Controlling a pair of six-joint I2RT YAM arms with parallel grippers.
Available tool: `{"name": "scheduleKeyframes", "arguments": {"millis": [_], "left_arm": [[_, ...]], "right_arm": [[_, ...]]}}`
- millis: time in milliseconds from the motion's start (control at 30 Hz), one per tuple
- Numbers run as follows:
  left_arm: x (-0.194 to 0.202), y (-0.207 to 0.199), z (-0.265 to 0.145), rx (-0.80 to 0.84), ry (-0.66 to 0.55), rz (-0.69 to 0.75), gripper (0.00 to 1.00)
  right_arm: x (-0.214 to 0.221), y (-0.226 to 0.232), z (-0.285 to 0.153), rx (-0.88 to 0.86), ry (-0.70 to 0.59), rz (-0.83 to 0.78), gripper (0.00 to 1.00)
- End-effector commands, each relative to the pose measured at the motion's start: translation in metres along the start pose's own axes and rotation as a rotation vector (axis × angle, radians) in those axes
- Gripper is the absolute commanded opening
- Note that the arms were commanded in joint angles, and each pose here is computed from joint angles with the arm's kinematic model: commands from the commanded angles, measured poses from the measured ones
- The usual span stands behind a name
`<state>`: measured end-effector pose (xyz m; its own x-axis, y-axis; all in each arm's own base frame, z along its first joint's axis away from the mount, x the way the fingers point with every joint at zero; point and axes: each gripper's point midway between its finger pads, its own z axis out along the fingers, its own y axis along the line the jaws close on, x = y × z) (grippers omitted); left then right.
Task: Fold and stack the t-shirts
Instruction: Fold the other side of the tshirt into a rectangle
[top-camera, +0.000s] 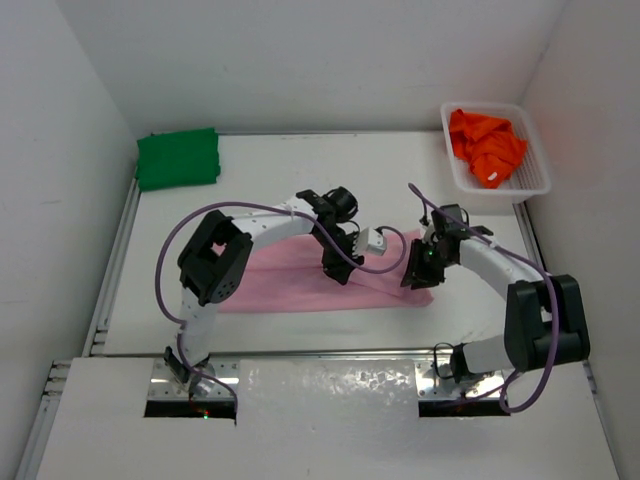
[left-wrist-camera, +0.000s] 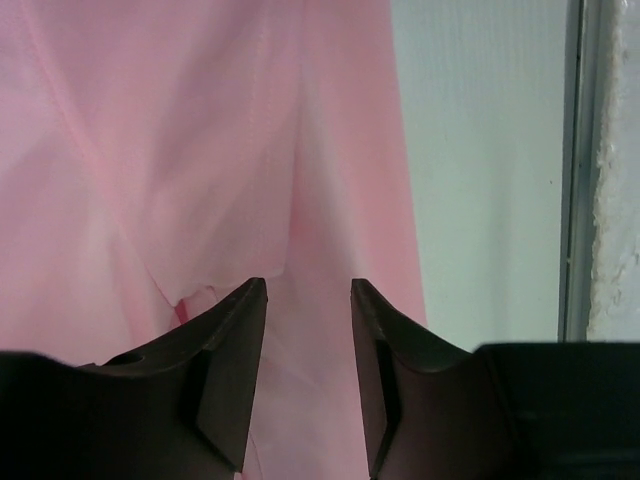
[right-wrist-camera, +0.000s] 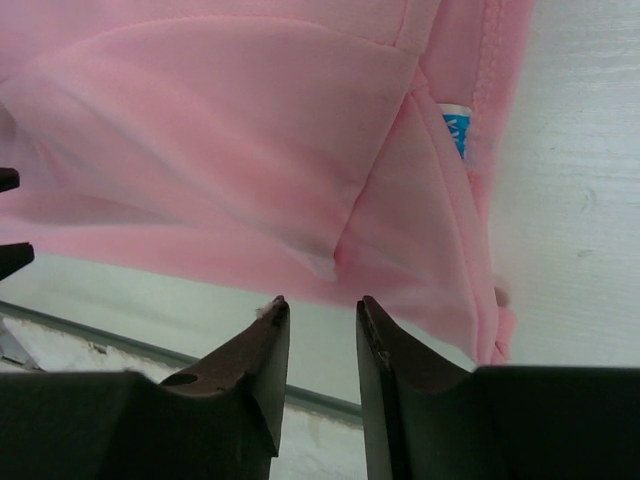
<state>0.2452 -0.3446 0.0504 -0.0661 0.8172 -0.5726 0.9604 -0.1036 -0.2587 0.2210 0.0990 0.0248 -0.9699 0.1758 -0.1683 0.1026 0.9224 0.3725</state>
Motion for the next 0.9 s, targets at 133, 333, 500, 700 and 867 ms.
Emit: {"name": "scheduleKeyframes", "arguments": {"millis": [133,333,500,700,867], "left_arm": [[-0.031,0.000,-0.023,-0.039,-0.072,0.082,0.39],[-0.035,0.022,-0.017,-0.196,-0.066,0.042,0.44],[-0.012,0.018,0.007,-0.224,0.009,0.111,0.46],[-0.014,0.033,0.020,-0.310,0.001,0.094,0.47],[-0.003,0.037,0.024,-0.331,0.023,0.069,0.26]], "right_arm": [[-0.046,0.008,-0.034,0.032,-0.197,-0.037,0.28],[-0.123,-0.006,-0.042,0.187,-0.312,-0.113,0.35],[-0.149,-0.022,-0.020,0.225,-0.269,-0.114,0.38],[-0.174,-0.031,0.007,0.258,-0.246,-0.122,0.44],[-0.185,-0.038,0.026,0.272,-0.229,-0.133,0.29]]}}
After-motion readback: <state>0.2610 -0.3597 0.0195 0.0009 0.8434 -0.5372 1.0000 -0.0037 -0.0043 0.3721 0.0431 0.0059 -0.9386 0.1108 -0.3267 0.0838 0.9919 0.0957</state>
